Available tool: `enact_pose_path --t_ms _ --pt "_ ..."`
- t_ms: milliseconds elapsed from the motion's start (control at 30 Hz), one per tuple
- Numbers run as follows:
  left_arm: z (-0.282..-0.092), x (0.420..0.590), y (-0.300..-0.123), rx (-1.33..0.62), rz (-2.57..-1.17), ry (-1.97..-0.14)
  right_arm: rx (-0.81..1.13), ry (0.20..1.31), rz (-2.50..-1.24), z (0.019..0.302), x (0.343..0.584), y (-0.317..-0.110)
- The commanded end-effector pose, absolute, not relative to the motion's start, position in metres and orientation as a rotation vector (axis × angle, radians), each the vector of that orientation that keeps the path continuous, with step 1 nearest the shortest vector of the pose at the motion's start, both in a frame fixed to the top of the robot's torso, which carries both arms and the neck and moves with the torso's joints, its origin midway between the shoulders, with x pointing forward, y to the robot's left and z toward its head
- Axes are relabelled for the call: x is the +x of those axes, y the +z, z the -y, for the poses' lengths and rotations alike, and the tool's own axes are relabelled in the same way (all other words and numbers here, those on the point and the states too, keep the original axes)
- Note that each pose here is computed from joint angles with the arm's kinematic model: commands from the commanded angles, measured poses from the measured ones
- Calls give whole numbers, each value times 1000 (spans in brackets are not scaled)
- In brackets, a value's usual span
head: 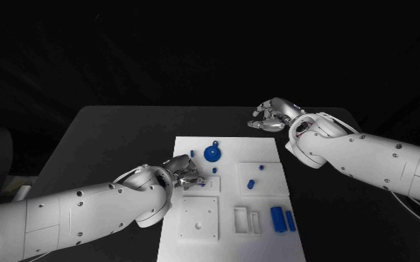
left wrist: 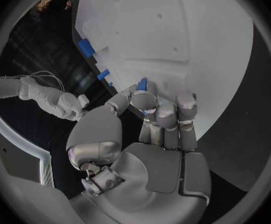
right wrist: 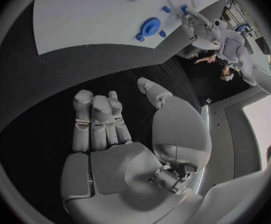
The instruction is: Assemble the parts on the task board
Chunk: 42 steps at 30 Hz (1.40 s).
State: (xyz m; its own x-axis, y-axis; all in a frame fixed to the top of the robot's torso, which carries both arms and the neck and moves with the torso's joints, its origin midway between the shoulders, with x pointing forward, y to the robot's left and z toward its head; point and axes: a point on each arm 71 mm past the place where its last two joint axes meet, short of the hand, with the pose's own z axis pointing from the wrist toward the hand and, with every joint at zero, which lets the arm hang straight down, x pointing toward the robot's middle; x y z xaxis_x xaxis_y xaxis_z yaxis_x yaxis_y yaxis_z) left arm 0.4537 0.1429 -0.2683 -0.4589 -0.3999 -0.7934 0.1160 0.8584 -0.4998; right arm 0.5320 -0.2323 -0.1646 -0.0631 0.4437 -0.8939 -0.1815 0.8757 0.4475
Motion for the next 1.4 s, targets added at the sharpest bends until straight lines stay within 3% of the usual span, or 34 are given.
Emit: enact_pose_path --t_ms 33,1400 --pt "-141 452 -272 -177 -1994 -586 205 520 -1564 232 532 -165" --pt "-147 452 -276 -150 -2037 -547 207 518 -1565 233 532 -165"
